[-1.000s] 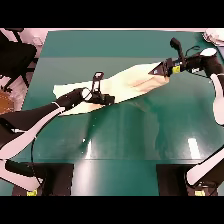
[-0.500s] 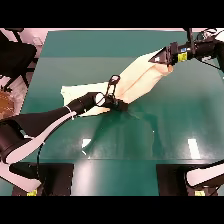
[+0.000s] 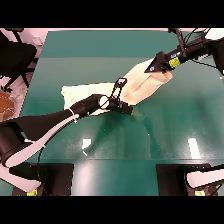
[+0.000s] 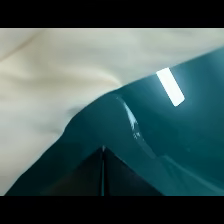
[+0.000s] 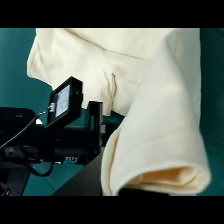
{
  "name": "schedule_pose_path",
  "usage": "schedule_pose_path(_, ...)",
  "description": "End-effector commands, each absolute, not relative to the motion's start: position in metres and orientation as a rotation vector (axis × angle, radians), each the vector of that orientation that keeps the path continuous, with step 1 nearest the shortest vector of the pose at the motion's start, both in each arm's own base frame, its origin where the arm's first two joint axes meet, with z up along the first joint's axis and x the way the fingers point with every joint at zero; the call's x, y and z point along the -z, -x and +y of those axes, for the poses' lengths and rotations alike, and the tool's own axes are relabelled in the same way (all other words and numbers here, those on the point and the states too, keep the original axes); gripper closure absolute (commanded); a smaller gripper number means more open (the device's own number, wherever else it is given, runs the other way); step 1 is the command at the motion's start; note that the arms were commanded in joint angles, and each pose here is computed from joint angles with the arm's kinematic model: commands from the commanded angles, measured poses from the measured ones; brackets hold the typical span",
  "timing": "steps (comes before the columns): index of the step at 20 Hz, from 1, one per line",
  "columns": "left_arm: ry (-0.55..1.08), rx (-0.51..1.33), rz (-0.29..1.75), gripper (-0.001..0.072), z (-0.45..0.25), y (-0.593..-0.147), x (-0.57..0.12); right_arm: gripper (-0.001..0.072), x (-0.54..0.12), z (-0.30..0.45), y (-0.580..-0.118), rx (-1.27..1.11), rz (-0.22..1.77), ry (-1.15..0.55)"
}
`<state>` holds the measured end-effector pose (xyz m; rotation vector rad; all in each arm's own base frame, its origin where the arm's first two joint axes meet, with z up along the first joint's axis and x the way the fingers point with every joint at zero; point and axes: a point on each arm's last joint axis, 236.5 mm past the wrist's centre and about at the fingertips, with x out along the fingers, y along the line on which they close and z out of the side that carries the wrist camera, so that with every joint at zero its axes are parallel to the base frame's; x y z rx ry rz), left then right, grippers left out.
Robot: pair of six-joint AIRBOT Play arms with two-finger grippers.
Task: Fold the shirts.
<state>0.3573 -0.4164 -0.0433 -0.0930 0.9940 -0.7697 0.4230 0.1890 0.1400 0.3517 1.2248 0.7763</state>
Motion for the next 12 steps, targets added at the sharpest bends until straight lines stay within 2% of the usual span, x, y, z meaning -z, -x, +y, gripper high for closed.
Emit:
schedule_pose_path(1,-0.033,0.74,0.957,0.0688,-0.398,-0.366,0.034,0.069,-0.136,0.176,-0.429,-0.713,1.222,-0.334)
schedule_pose_path(7,0.011,0.557,0.939,0.0688,-0.354,-0.411,0.041,0.069,-0.137,0.168,-0.436,-0.683,1.206,-0.362)
schedule_pose_path(12,0.04,0.528,0.99,0.0688,-0.356,-0.41,0.071,0.069,-0.137,0.186,-0.431,-0.704,1.218,-0.354)
